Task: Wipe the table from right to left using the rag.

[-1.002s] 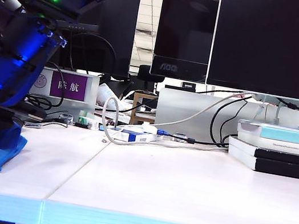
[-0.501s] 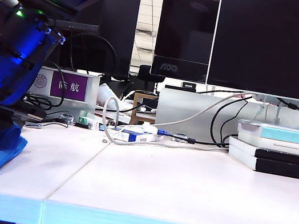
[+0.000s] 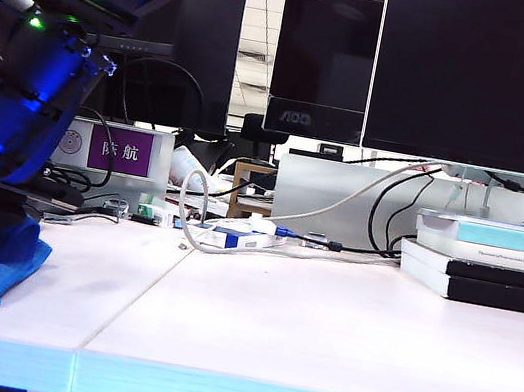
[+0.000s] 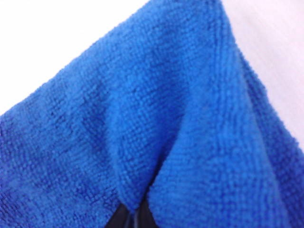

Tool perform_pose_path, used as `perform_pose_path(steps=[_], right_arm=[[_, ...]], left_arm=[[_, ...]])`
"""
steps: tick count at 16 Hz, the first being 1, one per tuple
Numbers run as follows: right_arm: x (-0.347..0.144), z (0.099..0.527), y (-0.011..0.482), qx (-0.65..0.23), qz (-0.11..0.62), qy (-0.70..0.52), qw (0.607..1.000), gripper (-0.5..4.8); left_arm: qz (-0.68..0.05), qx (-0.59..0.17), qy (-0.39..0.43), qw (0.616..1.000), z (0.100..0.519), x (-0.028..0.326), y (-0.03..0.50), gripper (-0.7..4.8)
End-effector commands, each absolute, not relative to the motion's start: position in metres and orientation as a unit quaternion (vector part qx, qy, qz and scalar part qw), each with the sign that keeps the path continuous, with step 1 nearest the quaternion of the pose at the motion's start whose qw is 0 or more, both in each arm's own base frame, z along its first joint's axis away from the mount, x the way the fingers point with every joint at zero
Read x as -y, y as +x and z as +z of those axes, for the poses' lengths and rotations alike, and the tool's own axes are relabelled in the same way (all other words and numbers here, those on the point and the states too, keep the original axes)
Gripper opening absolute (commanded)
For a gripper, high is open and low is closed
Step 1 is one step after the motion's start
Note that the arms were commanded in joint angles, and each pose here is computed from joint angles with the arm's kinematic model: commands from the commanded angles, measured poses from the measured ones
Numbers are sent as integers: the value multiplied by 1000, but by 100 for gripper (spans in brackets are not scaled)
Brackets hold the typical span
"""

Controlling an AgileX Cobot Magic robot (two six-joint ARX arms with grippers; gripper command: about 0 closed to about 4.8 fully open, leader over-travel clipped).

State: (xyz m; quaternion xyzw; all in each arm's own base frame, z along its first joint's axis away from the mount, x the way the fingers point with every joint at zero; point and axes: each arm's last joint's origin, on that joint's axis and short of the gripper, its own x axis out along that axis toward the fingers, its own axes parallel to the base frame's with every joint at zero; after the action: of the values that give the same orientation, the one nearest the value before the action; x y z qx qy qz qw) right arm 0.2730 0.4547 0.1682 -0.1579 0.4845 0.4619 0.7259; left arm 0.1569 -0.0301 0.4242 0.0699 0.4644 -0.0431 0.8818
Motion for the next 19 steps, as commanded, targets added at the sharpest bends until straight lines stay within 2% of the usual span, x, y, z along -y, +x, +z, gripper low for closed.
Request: perform_pose_path(steps=[1,5,11,14,16,19], right_arm=[[-448,162,270,-513,435,-182,718,-5],[-446,160,270,-521,423,-192,716,-5],[-444,160,269,-530,418,-197,711,-5],[-444,160,268,-531,420,-196,709,-5],[-444,160,268,-531,420,-196,709,-5],[-443,160,268,-533,419,-197,708,-5]], left_arm=[[-66,-487,28,871,399,20,171,-5],[-101,-510,-54,852,356,2,187,-5],[-78,-528,-76,842,306,-14,197,-5],[-96,-530,-90,838,286,-13,199,-5],[-129,-528,-130,829,266,-16,200,-5],[-120,-537,-137,824,250,-30,200,-5]])
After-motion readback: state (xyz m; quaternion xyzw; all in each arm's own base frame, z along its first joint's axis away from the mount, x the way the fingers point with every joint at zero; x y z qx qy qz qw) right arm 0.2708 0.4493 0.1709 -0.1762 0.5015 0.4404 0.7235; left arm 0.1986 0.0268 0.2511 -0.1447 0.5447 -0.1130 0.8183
